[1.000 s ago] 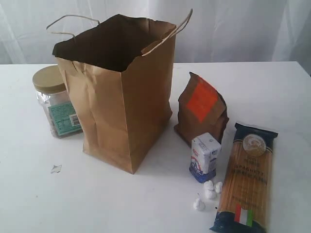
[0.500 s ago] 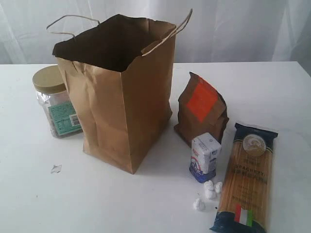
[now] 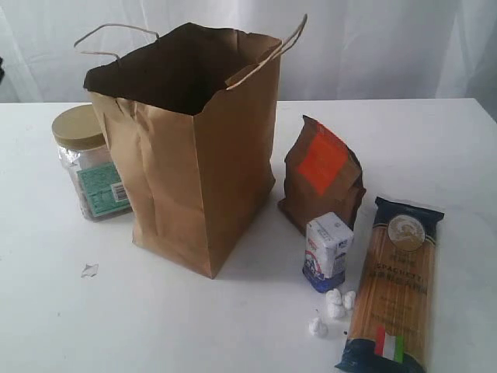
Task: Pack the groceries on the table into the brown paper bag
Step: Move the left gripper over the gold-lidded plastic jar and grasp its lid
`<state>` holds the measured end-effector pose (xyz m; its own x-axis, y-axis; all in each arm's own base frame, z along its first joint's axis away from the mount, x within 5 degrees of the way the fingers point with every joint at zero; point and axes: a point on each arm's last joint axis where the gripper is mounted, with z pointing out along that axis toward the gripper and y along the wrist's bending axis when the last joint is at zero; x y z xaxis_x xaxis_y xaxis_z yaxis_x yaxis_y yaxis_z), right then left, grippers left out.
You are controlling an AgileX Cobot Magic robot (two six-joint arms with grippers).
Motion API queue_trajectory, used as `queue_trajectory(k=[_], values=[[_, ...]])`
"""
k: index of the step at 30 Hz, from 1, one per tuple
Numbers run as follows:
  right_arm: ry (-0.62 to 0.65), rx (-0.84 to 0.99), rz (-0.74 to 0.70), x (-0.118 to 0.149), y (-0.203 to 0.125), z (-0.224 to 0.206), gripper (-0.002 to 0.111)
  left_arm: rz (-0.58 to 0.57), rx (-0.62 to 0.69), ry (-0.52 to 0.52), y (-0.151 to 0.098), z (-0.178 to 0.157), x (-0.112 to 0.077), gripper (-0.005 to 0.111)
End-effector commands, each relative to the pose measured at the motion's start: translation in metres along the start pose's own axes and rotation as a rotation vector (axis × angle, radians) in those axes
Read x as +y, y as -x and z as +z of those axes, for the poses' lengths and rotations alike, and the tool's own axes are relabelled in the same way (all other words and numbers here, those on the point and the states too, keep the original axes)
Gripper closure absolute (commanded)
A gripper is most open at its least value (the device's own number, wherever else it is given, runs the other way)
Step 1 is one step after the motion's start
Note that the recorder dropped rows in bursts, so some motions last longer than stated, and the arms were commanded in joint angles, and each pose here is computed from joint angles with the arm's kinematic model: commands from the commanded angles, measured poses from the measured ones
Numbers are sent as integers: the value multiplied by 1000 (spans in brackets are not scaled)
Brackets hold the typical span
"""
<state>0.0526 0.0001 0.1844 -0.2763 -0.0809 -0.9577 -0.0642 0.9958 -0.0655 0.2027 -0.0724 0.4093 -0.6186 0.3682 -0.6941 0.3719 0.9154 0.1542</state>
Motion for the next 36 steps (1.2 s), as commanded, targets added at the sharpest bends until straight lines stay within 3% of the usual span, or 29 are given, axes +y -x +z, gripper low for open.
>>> queue_trajectory(k=[1,7,9,11,14,17,19,22,31,36], values=[[-6,-12,2,0,0,0,108,-179,-67,-152,-1,29,-4,61],[-6,-12,2,0,0,0,108,-398,-226,-207,-33,51,-9,62],[-6,-12,2,0,0,0,108,-384,-333,-169,-38,43,-6,62],[-6,-12,2,0,0,0,108,-295,-397,-141,-37,31,-4,62],[-6,-12,2,0,0,0,108,-270,-383,-160,-31,20,-5,62],[-6,-12,2,0,0,0,108,-388,-388,-138,-30,18,5,61],[-6,-12,1,0,0,0,108,-482,-356,-141,-35,21,15,54],[-6,-14,1,0,1,0,108,-410,-295,-158,-32,27,25,44],[-6,-14,1,0,1,0,108,-211,-111,-263,21,74,46,43],[-6,-14,1,0,1,0,108,-87,-20,-248,31,111,59,43]])
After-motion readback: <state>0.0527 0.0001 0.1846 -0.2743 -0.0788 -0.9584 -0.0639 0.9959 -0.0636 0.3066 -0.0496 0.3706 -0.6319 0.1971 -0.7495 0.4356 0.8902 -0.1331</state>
